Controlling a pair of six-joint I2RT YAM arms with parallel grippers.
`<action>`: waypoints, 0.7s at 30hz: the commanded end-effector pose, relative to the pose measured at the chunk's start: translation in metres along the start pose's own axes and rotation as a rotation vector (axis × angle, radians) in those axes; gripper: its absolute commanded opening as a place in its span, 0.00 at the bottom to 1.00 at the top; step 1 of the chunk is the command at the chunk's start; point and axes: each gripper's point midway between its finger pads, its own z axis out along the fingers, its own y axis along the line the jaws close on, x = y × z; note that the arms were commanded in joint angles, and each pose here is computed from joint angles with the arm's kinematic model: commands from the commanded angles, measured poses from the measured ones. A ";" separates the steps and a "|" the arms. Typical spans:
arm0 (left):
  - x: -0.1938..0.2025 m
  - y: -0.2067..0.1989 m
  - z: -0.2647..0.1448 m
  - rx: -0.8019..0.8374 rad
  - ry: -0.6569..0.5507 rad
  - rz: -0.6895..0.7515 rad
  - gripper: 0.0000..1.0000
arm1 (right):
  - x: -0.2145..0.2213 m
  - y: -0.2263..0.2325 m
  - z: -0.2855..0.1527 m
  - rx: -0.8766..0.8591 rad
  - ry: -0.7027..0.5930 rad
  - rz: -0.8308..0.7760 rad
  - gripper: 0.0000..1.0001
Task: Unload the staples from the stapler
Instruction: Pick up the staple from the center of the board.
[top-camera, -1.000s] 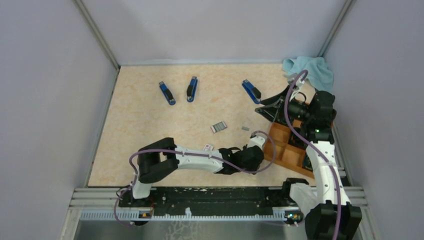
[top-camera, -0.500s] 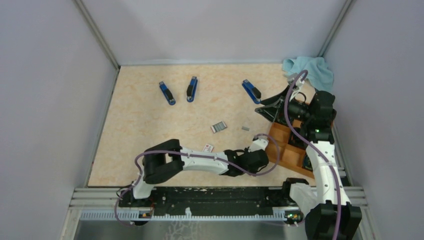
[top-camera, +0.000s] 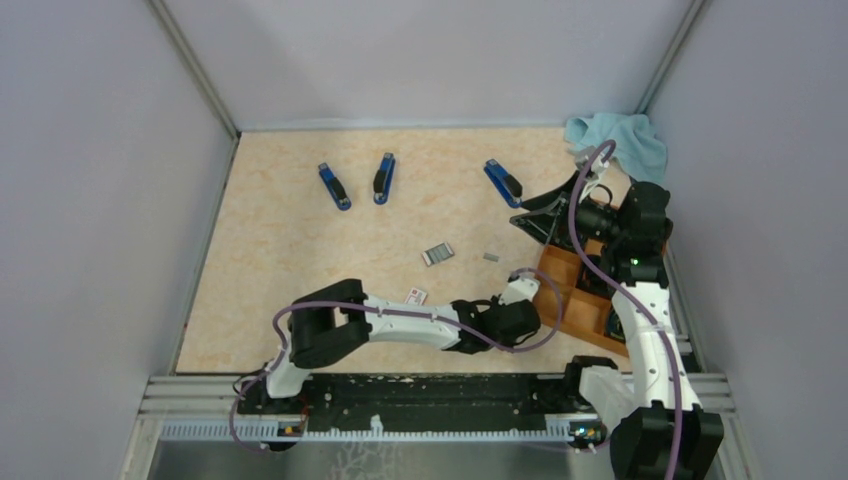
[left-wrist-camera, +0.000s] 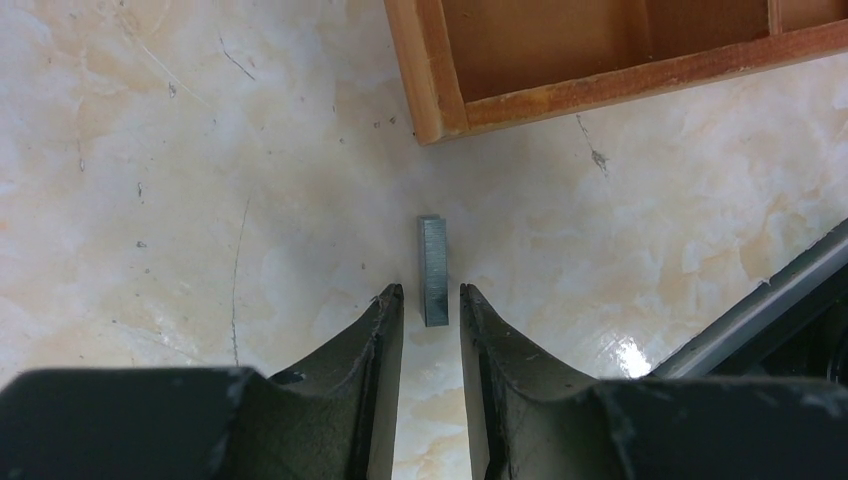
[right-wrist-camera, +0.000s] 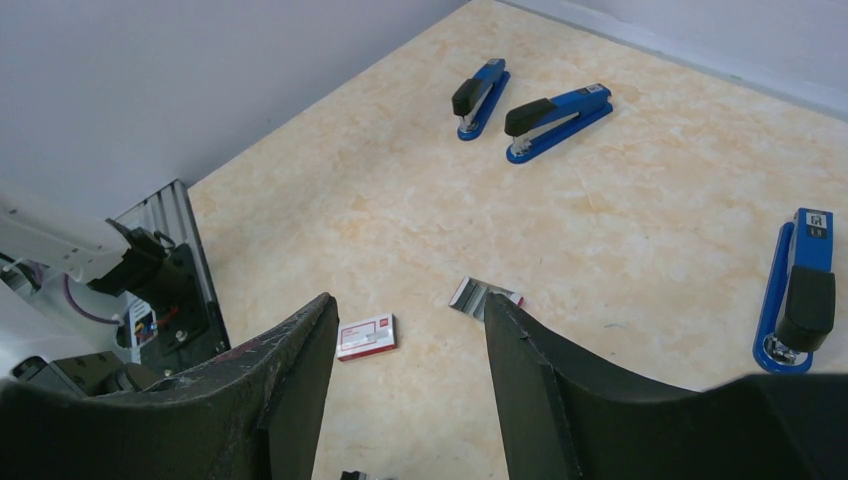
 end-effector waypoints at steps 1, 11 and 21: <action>0.008 0.001 0.006 -0.036 0.027 0.023 0.33 | -0.014 0.004 -0.002 -0.006 -0.025 -0.070 0.56; 0.014 0.005 0.007 -0.080 0.048 0.040 0.31 | -0.014 0.004 -0.002 -0.007 -0.025 -0.070 0.57; 0.019 0.010 0.003 -0.106 0.055 0.054 0.31 | -0.013 0.004 -0.002 -0.008 -0.025 -0.070 0.57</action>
